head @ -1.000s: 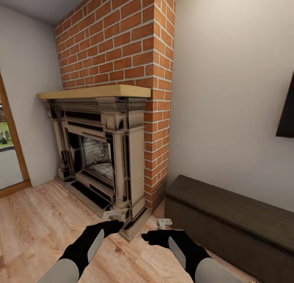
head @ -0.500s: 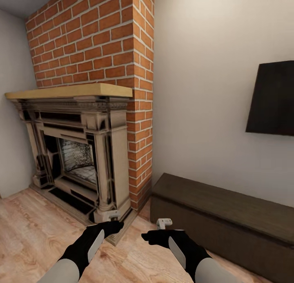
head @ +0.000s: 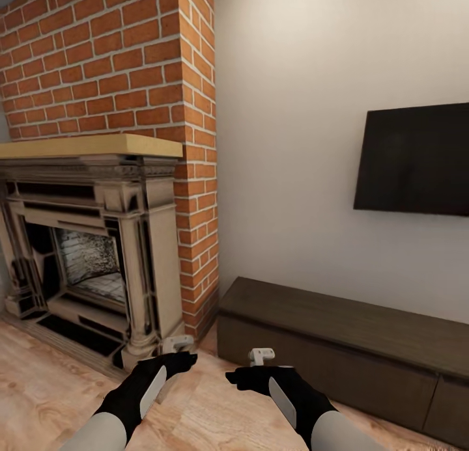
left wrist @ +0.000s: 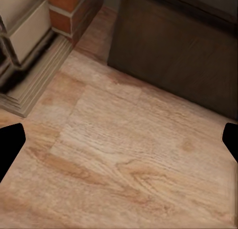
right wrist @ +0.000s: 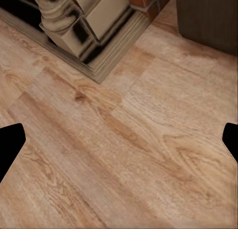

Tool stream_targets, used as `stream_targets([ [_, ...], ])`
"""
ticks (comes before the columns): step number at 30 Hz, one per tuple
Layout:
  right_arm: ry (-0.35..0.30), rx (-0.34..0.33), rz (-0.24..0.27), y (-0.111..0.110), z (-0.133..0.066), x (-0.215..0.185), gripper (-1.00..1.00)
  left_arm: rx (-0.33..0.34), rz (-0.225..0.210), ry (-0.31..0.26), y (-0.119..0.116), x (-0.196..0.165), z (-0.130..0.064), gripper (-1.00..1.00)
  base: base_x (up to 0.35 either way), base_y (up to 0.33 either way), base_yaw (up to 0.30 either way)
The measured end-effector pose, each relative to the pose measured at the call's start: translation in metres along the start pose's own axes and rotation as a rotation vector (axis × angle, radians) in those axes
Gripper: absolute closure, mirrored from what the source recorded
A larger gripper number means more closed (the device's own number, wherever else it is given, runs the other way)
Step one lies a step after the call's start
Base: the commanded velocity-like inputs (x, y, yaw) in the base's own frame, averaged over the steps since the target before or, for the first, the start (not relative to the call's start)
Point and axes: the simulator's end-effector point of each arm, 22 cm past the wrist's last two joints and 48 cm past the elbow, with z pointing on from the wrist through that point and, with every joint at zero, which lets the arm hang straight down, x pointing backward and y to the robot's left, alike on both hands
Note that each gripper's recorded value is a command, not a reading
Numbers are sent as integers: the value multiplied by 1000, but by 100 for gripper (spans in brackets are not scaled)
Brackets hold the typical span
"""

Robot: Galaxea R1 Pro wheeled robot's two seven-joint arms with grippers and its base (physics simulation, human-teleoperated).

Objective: Place each of the two pumpkins and all three candles from the living room inside a cabinet in the living room (use any cabinet), then make sure every cabinet is closed, and position the cauldron so it is next to a table in the living room.

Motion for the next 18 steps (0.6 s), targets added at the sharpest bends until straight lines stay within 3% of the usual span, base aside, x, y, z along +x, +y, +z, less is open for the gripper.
stream_targets([
  [14,-10,0,1,1,-3,-4,-100,-1,3,-8,0,-3,-3,-100,0,0,-258],
  [18,-15,-12,40,4,-3,-6,-100,-1,3,-8,0,-4,-3,-100,0,0,-225],
])
